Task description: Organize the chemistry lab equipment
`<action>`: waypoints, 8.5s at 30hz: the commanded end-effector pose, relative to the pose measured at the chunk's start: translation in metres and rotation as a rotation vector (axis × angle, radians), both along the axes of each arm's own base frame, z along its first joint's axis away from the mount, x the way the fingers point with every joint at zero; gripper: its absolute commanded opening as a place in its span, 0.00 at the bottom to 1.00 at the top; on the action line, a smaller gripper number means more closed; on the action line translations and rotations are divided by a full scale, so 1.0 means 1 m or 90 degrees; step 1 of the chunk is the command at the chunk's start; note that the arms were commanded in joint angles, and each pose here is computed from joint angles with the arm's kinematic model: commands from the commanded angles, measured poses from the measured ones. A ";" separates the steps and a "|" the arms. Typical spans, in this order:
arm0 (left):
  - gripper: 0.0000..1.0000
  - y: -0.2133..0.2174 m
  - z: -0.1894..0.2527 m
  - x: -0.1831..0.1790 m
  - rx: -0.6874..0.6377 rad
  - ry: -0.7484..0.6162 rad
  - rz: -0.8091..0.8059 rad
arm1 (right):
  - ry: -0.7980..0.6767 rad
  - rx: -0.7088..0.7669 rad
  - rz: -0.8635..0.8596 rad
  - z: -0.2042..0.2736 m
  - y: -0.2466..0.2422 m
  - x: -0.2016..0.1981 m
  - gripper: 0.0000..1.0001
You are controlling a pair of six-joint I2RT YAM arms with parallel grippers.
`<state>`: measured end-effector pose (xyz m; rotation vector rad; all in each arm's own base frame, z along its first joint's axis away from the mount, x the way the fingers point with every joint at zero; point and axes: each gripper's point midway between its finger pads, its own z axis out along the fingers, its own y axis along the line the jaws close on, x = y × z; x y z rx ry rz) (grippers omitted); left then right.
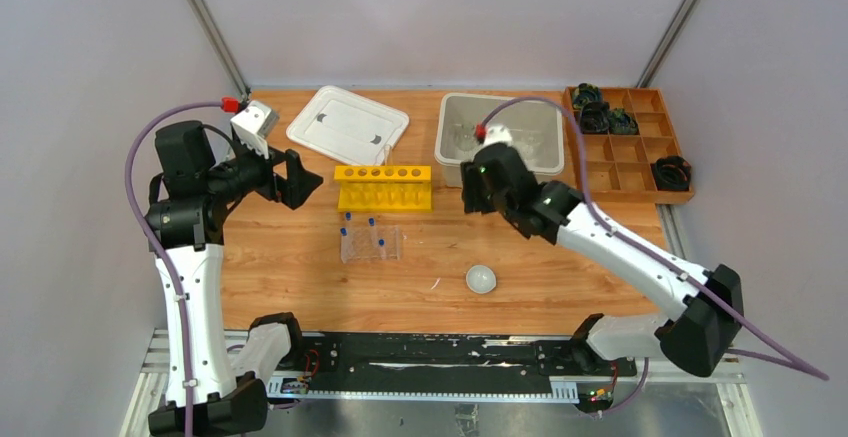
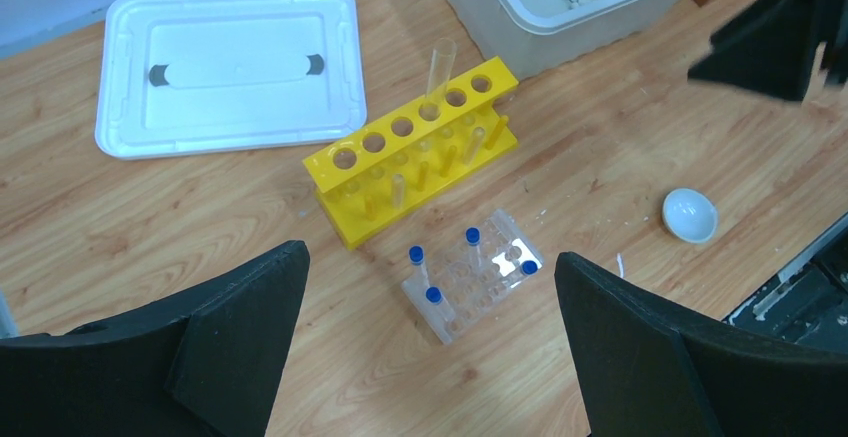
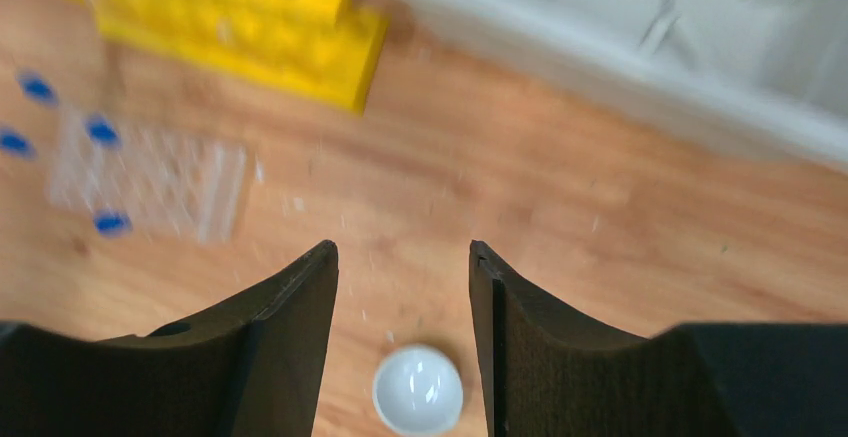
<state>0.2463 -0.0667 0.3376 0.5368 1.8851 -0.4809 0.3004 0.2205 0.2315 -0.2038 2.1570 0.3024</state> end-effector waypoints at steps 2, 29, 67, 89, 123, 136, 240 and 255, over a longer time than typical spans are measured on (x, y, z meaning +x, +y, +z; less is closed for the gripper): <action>1.00 0.003 -0.006 0.006 0.007 0.007 0.003 | 0.106 -0.122 0.149 -0.090 0.017 -0.074 0.58; 1.00 0.002 0.000 0.008 -0.001 0.006 -0.002 | 0.223 -0.316 0.183 -0.206 0.018 -0.144 0.43; 1.00 0.004 -0.016 0.010 0.003 0.030 0.003 | 0.014 -0.088 0.102 0.054 0.013 0.076 0.00; 1.00 0.024 -0.067 0.010 0.080 0.108 0.022 | 0.309 -0.071 0.042 -0.137 -0.011 0.135 0.00; 1.00 0.032 -0.098 0.015 0.107 0.153 0.012 | 0.163 -0.072 -0.066 -0.067 -0.036 0.103 0.70; 1.00 0.034 -0.105 0.022 0.109 0.170 0.008 | 0.096 -0.124 -0.234 -0.025 -0.144 0.121 0.64; 0.13 0.191 -0.269 0.315 0.072 0.237 0.648 | -0.020 -0.051 -0.031 0.023 -0.043 0.001 0.20; 0.58 0.170 -0.271 0.286 0.065 0.285 0.586 | -0.015 -0.051 -0.033 0.018 -0.047 -0.005 0.22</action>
